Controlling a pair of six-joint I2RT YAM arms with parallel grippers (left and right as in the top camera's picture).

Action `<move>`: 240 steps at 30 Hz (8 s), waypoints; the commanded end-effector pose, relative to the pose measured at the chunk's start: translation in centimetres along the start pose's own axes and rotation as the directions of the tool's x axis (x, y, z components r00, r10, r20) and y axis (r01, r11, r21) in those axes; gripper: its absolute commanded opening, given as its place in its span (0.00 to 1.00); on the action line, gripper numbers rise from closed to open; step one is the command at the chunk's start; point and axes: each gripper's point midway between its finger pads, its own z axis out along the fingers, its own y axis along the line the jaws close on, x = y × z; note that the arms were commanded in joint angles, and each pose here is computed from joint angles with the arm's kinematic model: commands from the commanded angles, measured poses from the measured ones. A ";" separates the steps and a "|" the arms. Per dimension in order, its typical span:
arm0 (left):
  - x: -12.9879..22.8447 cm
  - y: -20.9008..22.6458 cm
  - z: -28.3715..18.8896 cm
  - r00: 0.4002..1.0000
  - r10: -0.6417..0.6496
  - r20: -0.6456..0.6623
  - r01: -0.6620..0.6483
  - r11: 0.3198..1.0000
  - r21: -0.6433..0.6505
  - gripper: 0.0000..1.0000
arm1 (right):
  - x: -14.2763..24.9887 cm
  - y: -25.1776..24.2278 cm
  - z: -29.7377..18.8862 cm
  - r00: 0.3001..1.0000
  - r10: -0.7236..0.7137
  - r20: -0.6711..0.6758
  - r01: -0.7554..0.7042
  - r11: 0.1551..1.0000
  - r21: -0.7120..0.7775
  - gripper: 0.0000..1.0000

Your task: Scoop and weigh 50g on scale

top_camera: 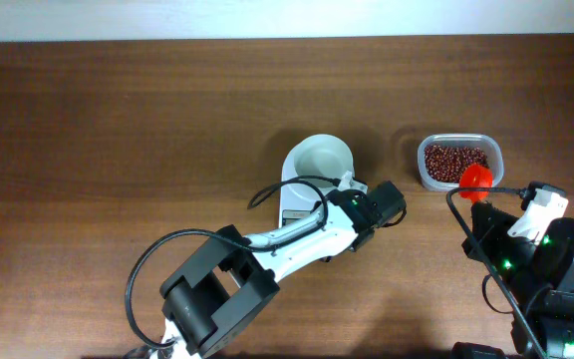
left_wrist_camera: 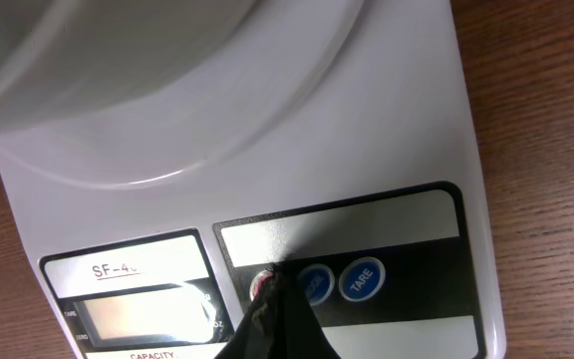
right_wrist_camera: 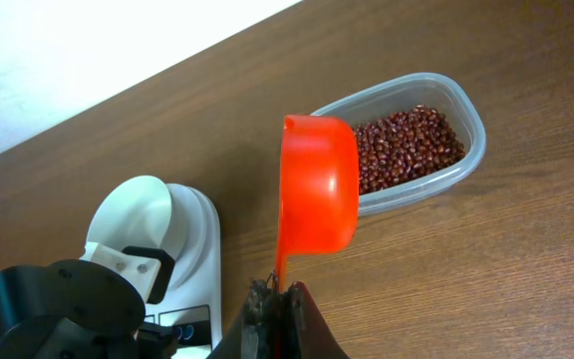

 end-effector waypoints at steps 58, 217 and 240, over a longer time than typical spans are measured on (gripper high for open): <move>0.9 1.2 1.6 0.999 -0.038 -0.039 0.036 0.999 -0.034 0.00 | -0.6 0.0 -0.4 1.000 -0.012 0.017 0.012 1.000 0.008 0.04; 2.9 19.1 -18.7 0.759 0.506 0.409 -0.646 0.660 0.383 0.99 | 2.5 1.2 1.6 0.978 0.097 -0.186 -0.111 0.991 -0.069 0.04; 2.9 19.1 -18.7 0.759 0.506 0.409 -0.646 0.660 0.383 0.99 | 2.6 -0.7 1.7 0.981 0.091 -0.173 -0.086 0.996 0.035 0.04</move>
